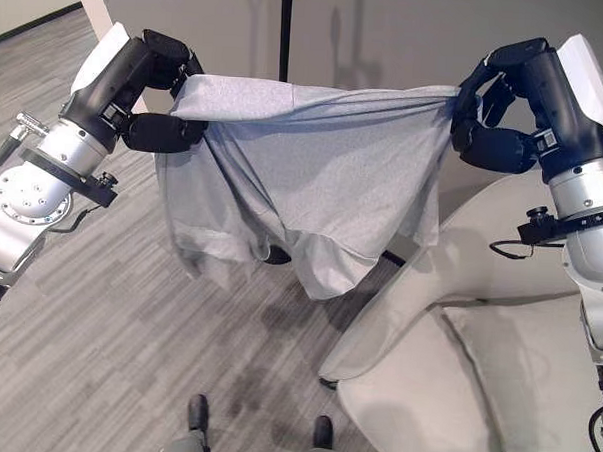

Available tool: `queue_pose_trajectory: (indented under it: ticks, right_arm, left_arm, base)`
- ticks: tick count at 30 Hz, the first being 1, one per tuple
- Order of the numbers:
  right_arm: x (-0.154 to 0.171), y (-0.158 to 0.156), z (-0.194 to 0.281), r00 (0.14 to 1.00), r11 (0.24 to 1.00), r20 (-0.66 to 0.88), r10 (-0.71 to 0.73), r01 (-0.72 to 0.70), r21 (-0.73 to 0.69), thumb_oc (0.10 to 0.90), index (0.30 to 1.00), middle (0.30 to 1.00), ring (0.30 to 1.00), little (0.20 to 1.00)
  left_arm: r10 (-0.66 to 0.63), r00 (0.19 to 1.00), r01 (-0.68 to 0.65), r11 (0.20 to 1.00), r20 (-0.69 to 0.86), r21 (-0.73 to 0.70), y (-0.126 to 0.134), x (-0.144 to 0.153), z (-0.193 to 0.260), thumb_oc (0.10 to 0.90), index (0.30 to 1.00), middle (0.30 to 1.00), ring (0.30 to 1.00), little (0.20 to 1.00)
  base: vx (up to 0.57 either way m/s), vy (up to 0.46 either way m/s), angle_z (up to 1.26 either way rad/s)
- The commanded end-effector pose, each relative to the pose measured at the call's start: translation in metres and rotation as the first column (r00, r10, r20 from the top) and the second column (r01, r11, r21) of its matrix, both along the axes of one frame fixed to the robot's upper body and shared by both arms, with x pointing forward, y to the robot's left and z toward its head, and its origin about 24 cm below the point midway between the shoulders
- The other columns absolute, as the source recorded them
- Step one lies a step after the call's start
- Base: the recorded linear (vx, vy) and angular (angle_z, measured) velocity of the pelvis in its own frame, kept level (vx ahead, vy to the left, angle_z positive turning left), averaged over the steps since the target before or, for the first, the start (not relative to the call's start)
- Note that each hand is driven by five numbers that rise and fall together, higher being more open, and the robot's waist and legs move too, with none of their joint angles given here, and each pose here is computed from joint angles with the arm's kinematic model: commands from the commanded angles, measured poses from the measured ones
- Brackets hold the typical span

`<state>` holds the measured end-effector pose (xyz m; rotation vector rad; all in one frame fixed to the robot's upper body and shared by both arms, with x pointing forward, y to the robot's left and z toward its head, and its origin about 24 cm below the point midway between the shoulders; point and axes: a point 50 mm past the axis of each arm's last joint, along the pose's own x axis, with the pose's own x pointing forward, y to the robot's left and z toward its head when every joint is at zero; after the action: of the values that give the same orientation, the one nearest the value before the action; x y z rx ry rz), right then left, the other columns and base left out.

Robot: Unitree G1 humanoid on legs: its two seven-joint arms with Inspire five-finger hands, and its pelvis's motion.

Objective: Hang the clothes on the sofa on the clothes rack.

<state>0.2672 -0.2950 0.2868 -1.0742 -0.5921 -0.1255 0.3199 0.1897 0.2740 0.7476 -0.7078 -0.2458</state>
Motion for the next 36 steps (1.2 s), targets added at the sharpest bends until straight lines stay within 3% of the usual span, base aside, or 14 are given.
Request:
queue_pose_trajectory:
  ticks: [1,7,22,36]
  right_arm:
    - [-0.018,-0.006,0.069,0.949,0.998,0.31,-0.058,0.056,0.014,0.4,0.3,0.3,0.3,0.3]
    - [-0.015,0.008,0.072,0.952,1.0,0.305,0.017,-0.022,0.013,0.4,0.3,0.3,0.3,0.3]
    - [-0.029,-0.007,0.066,0.961,1.0,0.275,-0.012,0.01,0.007,0.4,0.3,0.3,0.3,0.3]
    - [-0.034,0.002,0.06,0.96,0.999,0.28,0.013,0.001,-0.051,0.4,0.3,0.3,0.3,0.3]
  left_arm:
    - [0.041,0.935,0.003,0.992,0.352,-0.124,0.015,-0.029,0.087,0.4,0.3,0.3,0.3,0.3]
    - [0.037,0.916,-0.002,0.996,0.4,-0.086,0.017,-0.041,0.095,0.4,0.3,0.3,0.3,0.3]
    - [0.034,0.934,0.041,0.979,0.357,-0.2,0.022,-0.039,0.069,0.4,0.3,0.3,0.3,0.3]
    - [0.152,0.906,-0.052,0.966,0.395,-0.253,0.048,-0.055,0.066,0.4,0.3,0.3,0.3,0.3]
  base:
    - [0.21,0.359,-0.47]
    - [0.26,0.168,-0.41]
    - [0.21,-0.112,0.12]
    - [0.14,-0.062,-0.05]
